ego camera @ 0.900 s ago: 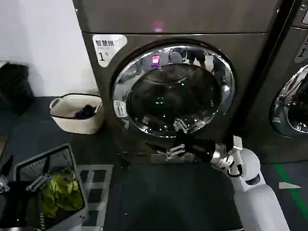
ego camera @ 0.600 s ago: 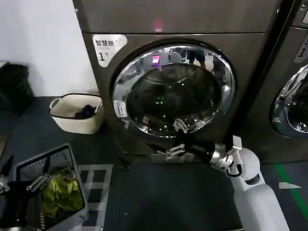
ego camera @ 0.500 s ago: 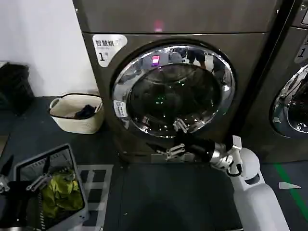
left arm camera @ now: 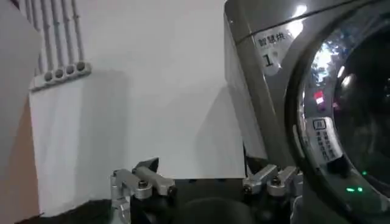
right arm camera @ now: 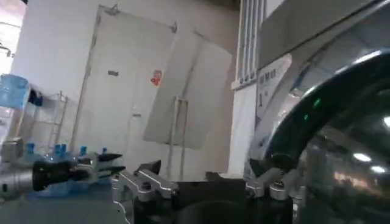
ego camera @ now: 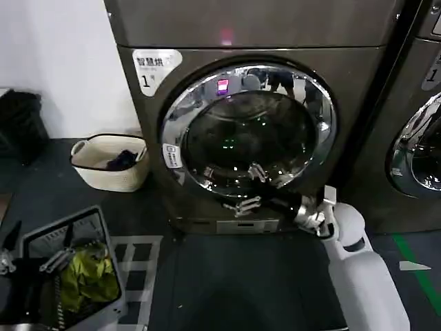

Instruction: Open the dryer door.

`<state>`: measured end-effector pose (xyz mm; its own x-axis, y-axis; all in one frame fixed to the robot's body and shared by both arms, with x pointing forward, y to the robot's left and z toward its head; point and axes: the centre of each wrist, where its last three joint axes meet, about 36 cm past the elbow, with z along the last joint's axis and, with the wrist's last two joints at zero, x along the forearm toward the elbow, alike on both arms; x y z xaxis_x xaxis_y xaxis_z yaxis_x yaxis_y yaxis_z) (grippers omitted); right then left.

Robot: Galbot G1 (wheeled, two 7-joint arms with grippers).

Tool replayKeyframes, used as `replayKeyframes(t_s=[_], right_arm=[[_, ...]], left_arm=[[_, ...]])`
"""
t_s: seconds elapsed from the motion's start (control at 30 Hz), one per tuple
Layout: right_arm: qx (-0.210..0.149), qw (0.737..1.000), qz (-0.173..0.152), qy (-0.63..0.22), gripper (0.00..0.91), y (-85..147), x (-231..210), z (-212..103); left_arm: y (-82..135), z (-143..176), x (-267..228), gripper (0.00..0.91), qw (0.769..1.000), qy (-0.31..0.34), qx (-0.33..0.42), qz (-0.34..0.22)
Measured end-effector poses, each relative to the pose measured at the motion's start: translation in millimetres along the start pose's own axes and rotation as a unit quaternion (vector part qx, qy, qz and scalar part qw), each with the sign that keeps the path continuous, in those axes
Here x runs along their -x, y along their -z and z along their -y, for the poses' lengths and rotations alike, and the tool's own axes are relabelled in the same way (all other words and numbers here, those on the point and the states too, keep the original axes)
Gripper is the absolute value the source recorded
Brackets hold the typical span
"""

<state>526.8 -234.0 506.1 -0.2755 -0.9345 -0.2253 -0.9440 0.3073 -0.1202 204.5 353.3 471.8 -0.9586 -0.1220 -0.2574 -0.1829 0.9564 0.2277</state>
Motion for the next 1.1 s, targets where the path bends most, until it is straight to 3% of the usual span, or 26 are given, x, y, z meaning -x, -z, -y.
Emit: replayKeyframes(t_s=[0.63,1.1], right_arm=[[-0.003,1.0,-0.016,-0.01,0.907,-21.3,43.8,33.2],[0.004,0.999,-0.035,-0.019,0.907,-31.4,67.1,39.7]], left_arm=[[2.5,1.1,0.9,0.907,1.0,-0.003,0.001,0.001],[2.4,4.5,2.8,0.907,1.0,-0.005,0.0,0.003]])
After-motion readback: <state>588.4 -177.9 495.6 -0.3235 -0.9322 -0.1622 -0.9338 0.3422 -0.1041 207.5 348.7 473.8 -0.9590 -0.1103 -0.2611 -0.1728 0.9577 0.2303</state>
